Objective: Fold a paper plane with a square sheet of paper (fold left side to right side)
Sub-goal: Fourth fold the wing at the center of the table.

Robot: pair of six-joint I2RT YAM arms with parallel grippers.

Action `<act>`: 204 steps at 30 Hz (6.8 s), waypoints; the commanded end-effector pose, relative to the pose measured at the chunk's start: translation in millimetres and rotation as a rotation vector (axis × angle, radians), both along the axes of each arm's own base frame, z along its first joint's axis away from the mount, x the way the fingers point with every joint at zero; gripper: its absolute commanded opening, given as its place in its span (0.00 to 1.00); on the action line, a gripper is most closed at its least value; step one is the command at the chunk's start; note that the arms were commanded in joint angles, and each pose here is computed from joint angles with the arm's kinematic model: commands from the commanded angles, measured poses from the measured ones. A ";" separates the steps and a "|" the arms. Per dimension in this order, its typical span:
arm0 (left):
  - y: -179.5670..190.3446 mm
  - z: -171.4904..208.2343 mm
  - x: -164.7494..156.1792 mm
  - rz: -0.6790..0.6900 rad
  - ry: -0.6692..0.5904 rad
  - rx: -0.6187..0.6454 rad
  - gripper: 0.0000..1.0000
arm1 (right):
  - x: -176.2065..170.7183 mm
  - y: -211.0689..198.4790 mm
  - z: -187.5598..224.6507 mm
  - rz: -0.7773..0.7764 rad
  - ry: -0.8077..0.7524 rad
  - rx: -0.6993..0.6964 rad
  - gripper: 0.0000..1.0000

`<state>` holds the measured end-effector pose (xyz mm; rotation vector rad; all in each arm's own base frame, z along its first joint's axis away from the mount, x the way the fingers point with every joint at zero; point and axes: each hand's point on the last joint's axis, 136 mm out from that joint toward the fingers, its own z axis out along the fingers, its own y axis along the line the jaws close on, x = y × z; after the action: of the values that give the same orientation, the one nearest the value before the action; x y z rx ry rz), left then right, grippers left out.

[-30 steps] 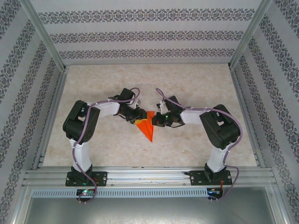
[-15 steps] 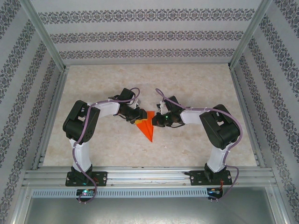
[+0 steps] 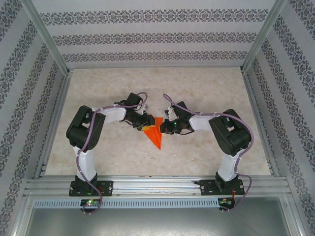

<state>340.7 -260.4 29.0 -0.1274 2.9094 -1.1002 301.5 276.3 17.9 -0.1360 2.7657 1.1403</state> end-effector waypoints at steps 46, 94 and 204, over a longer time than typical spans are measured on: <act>-34.6 17.0 10.1 -0.068 -0.032 -0.162 0.02 | -18.5 -29.1 -44.4 0.015 0.084 -0.243 0.00; 7.4 -56.0 -17.7 -0.032 0.100 0.109 0.00 | 9.6 -18.2 45.1 -0.039 -0.025 -0.030 0.28; 13.2 -60.3 -16.1 -0.019 0.112 0.133 0.00 | -110.2 6.7 -20.3 0.110 0.267 -0.059 0.00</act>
<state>349.8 -275.0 18.1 -0.0633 2.8913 -1.1657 212.0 294.6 18.5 -0.1569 2.9556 1.2606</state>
